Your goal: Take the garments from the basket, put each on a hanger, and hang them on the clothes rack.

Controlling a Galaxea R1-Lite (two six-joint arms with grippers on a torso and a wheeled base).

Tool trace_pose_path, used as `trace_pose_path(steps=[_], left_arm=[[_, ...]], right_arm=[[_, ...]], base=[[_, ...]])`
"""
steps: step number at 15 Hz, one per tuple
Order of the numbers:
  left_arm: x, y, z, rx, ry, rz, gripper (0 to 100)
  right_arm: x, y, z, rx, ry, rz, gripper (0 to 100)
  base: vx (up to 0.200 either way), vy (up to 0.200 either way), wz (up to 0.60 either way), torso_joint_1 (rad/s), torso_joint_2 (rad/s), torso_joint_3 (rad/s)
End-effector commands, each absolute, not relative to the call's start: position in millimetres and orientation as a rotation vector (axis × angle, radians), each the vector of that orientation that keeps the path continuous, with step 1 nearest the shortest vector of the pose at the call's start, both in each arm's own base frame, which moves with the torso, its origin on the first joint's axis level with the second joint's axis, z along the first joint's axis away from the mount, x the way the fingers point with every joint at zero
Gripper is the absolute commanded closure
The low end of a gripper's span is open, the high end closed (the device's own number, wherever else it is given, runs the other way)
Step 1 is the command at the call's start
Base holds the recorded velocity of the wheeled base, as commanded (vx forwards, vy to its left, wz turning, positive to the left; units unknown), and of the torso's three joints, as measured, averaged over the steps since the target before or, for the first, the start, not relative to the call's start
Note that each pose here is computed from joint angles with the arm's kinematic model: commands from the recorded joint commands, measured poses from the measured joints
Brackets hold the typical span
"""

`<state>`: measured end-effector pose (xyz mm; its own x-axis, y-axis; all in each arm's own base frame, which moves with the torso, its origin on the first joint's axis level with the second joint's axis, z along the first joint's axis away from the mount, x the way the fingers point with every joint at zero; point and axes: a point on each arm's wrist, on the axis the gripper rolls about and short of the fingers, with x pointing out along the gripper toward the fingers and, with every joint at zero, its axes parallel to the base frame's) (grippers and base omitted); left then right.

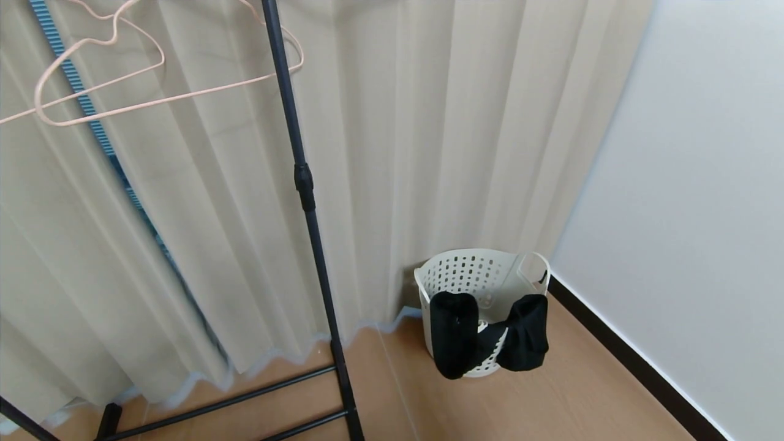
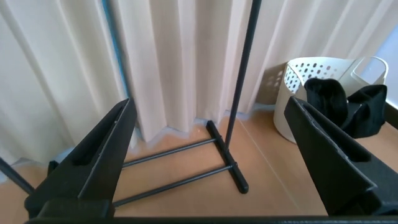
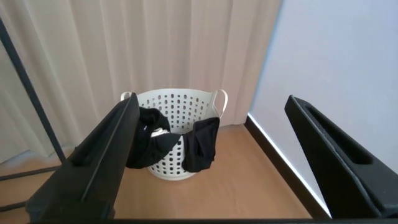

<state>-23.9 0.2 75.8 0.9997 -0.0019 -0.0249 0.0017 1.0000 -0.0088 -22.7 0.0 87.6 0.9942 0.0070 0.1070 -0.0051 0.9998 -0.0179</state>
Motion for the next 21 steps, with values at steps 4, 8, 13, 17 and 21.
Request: trace_pose_path(steps=[4, 8, 13, 17, 21], left_arm=[[-23.8, 0.3, 75.9, -0.011, 0.026, 0.0, 0], [-23.8, 0.3, 75.9, -0.011, 0.026, 0.0, 0], [-23.8, 0.3, 75.9, -0.009, 0.026, 0.0, 0], [-23.8, 0.3, 75.9, -0.012, 0.026, 0.0, 0], [-23.8, 0.3, 75.9, -0.012, 0.026, 0.0, 0]], right_arm=[[-22.7, 0.0, 87.6, -0.017, -0.107, 0.007, 0], [-22.7, 0.0, 87.6, -0.015, -0.107, 0.007, 0], [-22.7, -0.1, 87.6, -0.012, -0.107, 0.005, 0], [-22.7, -0.1, 87.5, -0.017, -0.106, 0.005, 0], [-22.7, -0.1, 87.6, -0.007, -0.107, 0.003, 0]], base=[[0.05, 0.0, 0.0, -0.002, 0.0, 0.001], [0.0, 0.0, 0.0, 0.0, 0.0, 0.0], [0.0, 0.0, 0.0, 0.001, 0.0, -0.055], [0.0, 0.0, 0.0, -0.001, 0.0, -0.184], [0.0, 0.0, 0.0, 0.002, 0.0, -0.199]])
